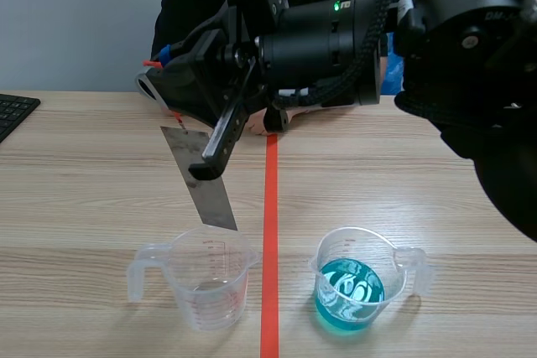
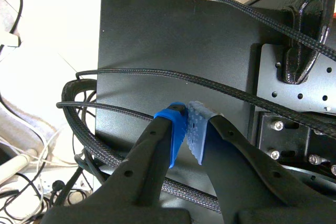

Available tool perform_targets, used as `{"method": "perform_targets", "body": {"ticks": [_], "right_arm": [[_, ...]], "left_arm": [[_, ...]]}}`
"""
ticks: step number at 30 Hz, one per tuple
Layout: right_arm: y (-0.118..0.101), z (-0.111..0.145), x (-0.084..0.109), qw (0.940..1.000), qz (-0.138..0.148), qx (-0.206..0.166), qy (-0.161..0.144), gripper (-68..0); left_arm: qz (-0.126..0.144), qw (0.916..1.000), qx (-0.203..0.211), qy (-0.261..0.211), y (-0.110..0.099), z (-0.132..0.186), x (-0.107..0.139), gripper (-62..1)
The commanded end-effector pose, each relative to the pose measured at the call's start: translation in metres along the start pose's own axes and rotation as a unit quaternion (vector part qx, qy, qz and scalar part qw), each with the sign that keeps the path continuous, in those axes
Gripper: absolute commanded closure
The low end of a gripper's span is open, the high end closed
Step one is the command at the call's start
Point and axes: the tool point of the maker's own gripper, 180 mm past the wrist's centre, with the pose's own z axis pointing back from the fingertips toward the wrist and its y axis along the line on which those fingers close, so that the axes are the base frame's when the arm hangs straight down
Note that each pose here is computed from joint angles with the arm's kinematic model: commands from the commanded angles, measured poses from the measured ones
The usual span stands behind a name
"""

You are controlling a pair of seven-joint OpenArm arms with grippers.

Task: Do the redox reaction experiment.
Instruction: 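Put the plate into the left beaker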

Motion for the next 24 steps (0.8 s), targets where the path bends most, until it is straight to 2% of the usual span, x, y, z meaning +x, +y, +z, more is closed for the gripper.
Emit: {"method": "perform_targets", "body": {"ticks": [1, 5, 12, 19, 24], "right_arm": [[-0.004, 0.001, 0.01, 0.9999, 0.002, -0.004, -0.015, -0.6], [-0.002, 0.003, 0.021, 0.9995, 0.014, -0.004, -0.026, -0.7], [0.012, 0.014, 0.056, 0.9978, 0.041, 0.008, -0.052, -0.7], [0.023, 0.025, 0.088, 0.9944, 0.07, 0.001, -0.08, -0.6], [0.027, 0.027, 0.092, 0.9938, 0.074, 0.001, -0.083, -0.6]], "left_arm": [[0.0, 1.0, 0.001, -0.006, 0.002, 0.002, 0.001, -2.7], [0.0, 1.0, 0.001, -0.006, 0.002, 0.002, 0.001, -2.7], [0.0, 1.0, 0.001, -0.006, 0.002, 0.002, 0.001, -2.7], [0.0, 1.0, 0.001, -0.006, 0.002, 0.002, 0.001, -2.7], [0.0, 1.0, 0.001, -0.006, 0.002, 0.002, 0.001, -2.7]]}}
